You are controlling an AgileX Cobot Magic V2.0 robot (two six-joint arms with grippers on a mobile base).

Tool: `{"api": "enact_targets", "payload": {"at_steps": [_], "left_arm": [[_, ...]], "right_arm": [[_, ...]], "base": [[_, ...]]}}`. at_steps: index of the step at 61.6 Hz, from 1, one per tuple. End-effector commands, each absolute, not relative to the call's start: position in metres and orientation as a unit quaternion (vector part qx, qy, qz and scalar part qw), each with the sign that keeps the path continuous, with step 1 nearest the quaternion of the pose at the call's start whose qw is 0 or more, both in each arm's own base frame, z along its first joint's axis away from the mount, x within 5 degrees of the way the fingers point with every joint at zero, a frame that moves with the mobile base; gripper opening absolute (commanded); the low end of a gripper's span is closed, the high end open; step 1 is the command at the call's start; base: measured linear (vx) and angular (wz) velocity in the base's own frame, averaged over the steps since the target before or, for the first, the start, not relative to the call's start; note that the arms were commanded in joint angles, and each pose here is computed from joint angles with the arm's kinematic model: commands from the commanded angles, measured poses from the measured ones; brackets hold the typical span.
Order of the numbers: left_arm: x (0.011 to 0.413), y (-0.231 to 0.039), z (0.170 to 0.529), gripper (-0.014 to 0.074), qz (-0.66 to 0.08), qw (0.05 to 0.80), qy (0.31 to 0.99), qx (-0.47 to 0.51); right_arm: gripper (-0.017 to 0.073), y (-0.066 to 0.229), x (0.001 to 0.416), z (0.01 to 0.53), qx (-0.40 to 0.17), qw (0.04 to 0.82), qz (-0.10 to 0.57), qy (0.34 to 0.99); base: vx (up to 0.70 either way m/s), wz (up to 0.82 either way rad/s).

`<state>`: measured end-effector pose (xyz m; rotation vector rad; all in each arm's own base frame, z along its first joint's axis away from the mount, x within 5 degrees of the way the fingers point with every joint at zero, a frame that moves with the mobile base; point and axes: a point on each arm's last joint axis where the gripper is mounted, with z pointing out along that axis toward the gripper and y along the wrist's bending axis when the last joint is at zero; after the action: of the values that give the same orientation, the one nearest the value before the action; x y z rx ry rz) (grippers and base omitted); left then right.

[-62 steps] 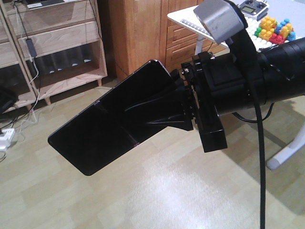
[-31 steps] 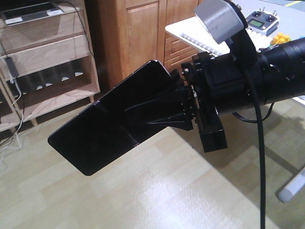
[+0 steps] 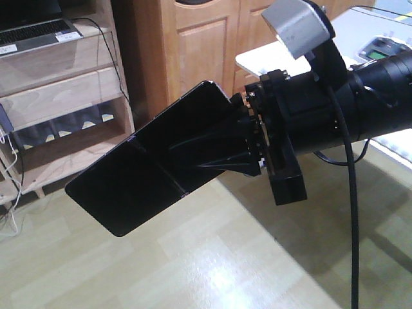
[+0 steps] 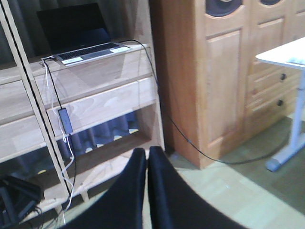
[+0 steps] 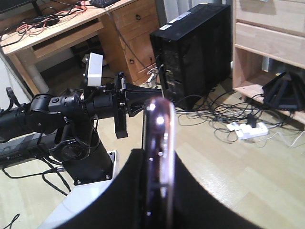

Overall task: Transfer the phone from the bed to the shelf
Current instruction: 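Hold the phone while the base drives to the wooden shelf unit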

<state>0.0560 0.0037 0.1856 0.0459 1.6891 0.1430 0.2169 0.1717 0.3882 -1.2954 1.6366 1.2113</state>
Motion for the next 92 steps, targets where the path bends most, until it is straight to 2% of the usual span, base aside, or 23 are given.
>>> {"api": "enact_targets", "payload": {"at_steps": [1, 92], "left_arm": [[0.0549, 0.0034, 0.2002, 0.0001, 0.06, 0.7, 0.711, 0.015], [0.0549, 0.0034, 0.2002, 0.0001, 0.06, 0.7, 0.711, 0.015]], "right_arm": [[-0.0002, 0.1695, 0.2021, 0.4112, -0.501, 0.369, 0.511, 0.593], [-0.0002, 0.1695, 0.2021, 0.4113, -0.501, 0.369, 0.511, 0.593]], "base": [[0.45, 0.14], [0.44, 0.29]]}}
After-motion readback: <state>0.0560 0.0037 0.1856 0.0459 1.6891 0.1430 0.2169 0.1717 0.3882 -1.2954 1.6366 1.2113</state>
